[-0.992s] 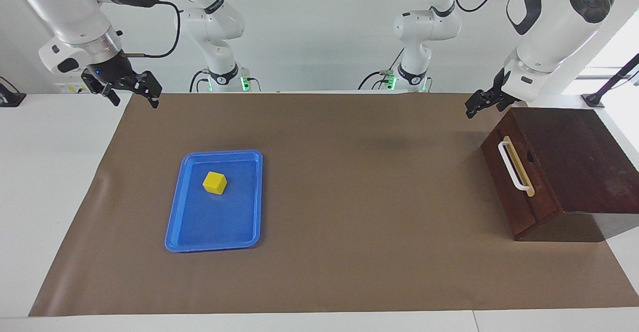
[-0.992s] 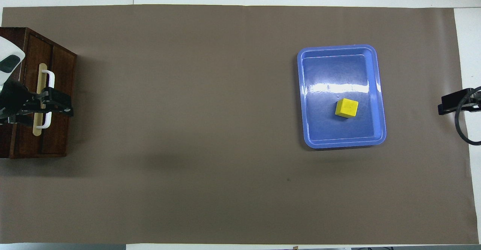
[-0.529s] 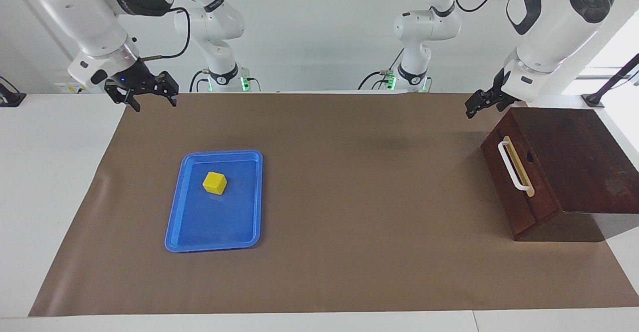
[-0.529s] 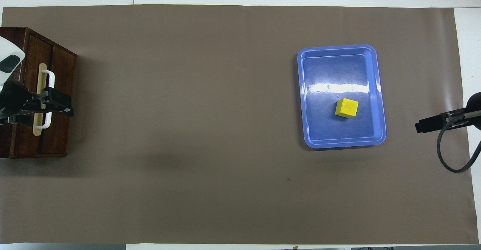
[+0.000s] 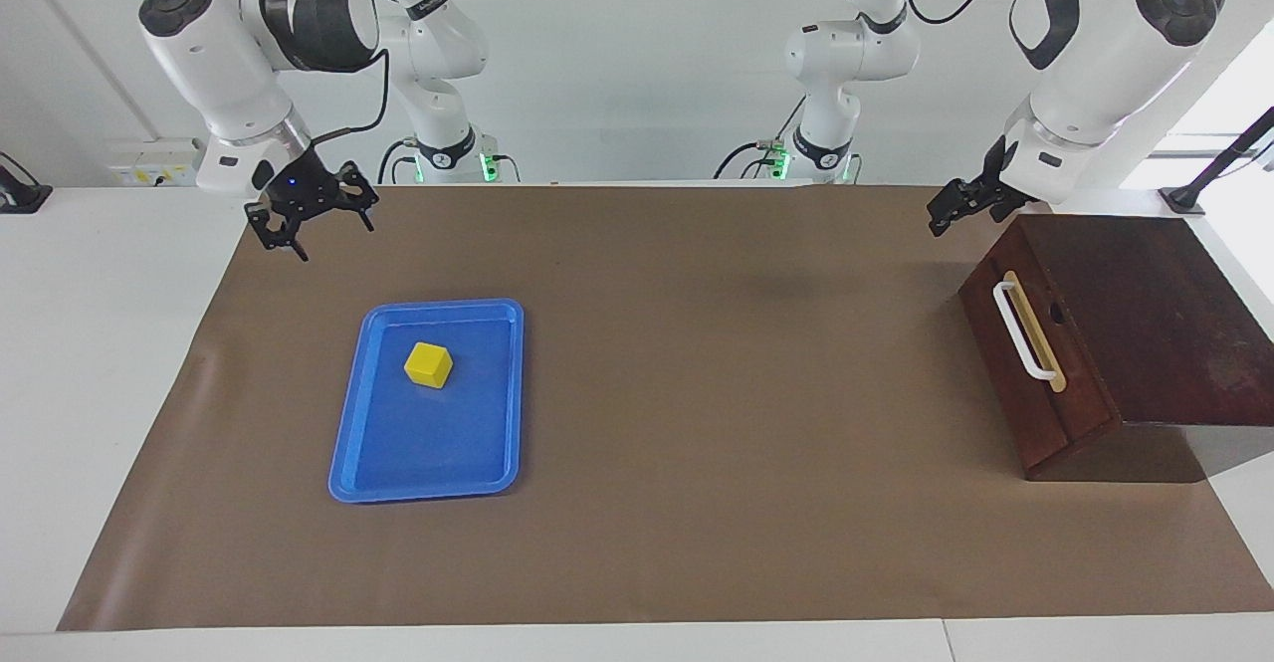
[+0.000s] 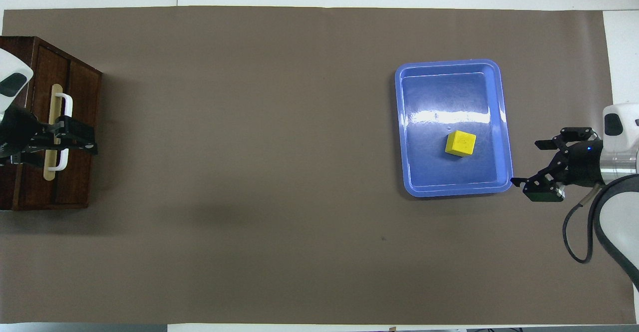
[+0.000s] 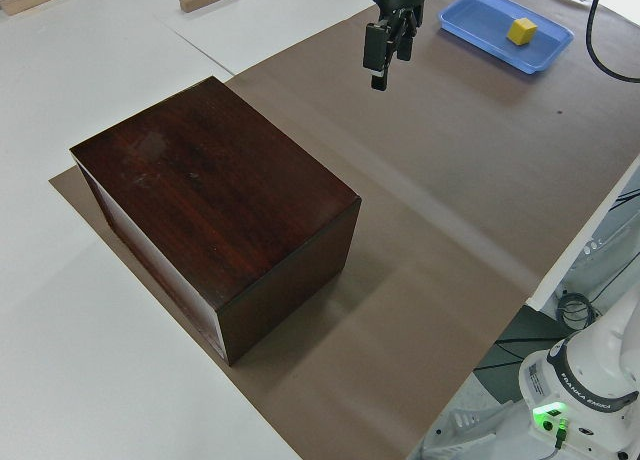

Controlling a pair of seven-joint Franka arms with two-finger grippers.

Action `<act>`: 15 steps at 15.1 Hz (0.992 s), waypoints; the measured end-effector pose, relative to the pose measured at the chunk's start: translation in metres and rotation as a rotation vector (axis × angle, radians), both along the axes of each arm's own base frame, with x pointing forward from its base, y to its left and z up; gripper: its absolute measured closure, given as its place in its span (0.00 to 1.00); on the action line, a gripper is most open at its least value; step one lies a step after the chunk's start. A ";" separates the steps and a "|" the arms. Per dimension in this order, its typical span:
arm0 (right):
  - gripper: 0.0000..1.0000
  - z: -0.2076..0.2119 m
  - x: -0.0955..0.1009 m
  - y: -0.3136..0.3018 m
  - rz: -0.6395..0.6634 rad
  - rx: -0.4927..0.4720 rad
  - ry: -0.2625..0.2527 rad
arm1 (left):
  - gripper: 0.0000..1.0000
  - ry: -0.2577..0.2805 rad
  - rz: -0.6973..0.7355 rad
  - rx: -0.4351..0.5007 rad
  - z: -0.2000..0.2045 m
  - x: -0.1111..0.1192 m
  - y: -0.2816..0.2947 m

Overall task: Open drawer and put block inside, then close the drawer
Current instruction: 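Move the right gripper toward the yellow block in the blue tray, then grasp the yellow block with the right gripper while the left gripper pulls the drawer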

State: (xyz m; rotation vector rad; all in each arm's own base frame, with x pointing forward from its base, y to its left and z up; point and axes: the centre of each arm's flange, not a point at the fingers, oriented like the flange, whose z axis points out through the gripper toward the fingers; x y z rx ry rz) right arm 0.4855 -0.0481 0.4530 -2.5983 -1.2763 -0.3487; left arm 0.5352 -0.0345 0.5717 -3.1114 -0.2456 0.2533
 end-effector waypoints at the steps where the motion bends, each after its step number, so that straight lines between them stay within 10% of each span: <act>1: 0.00 -0.017 0.002 -0.011 0.066 0.028 -0.033 | 0.00 0.000 0.000 0.000 0.000 0.000 0.000; 7: 0.00 -0.087 0.019 -0.031 0.357 0.153 -0.232 | 0.00 0.000 0.000 0.000 0.000 0.000 0.000; 15: 0.00 -0.103 0.024 -0.016 0.431 0.207 -0.291 | 0.00 0.000 0.000 0.000 0.000 0.000 0.000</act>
